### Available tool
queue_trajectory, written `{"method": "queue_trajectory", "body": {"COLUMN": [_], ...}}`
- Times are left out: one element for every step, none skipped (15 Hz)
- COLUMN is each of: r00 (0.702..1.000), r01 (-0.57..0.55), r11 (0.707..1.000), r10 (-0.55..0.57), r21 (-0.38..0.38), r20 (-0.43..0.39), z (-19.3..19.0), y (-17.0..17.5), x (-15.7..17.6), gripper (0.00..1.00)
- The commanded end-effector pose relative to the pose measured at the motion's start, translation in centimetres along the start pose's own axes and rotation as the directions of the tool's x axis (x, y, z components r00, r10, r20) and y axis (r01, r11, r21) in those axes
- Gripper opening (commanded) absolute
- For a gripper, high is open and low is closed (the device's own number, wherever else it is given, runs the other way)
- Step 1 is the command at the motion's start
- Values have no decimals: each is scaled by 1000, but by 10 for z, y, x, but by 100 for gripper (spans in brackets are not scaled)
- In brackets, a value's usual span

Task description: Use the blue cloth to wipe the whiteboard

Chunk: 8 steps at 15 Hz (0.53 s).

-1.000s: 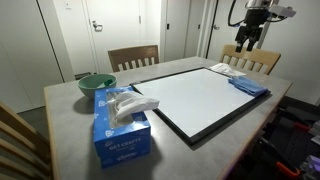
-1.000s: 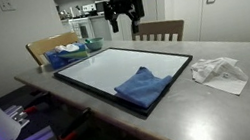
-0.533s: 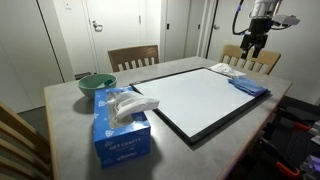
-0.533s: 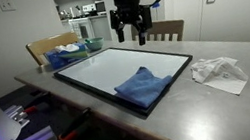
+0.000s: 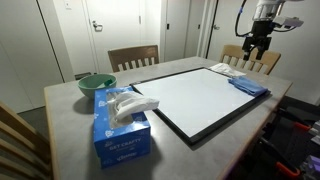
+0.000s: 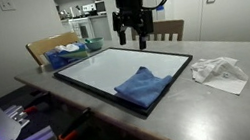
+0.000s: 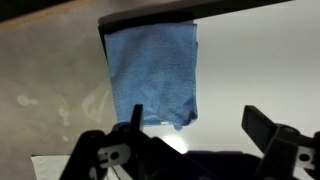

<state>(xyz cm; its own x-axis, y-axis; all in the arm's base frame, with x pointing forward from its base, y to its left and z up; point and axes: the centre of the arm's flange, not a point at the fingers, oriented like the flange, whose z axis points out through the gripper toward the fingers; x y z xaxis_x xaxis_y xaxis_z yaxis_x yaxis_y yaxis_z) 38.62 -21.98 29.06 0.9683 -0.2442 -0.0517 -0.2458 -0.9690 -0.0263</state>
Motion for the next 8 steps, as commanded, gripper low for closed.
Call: {"method": "queue_trajectory", "body": {"r00": [996, 993, 990, 986, 981, 976, 973, 968], "r01": [85, 115, 139, 163, 193, 215, 232, 249], "r11": [996, 993, 990, 986, 981, 977, 973, 968], "r10": [-86, -116, -140, -164, -194, -215, -232, -249], "r21": [-19, -25, -27, -27, -17, -15, -12, -7], "r20": [-26, -26, -29, -26, -18, -14, -3, 6], "z": [18, 23, 26, 29, 33, 37, 41, 46], "y": [8, 11, 13, 16, 18, 19, 22, 24], "x": [4, 4, 4, 4, 4, 5, 5, 4], "gripper": [100, 100, 100, 100, 100, 100, 100, 100]}}
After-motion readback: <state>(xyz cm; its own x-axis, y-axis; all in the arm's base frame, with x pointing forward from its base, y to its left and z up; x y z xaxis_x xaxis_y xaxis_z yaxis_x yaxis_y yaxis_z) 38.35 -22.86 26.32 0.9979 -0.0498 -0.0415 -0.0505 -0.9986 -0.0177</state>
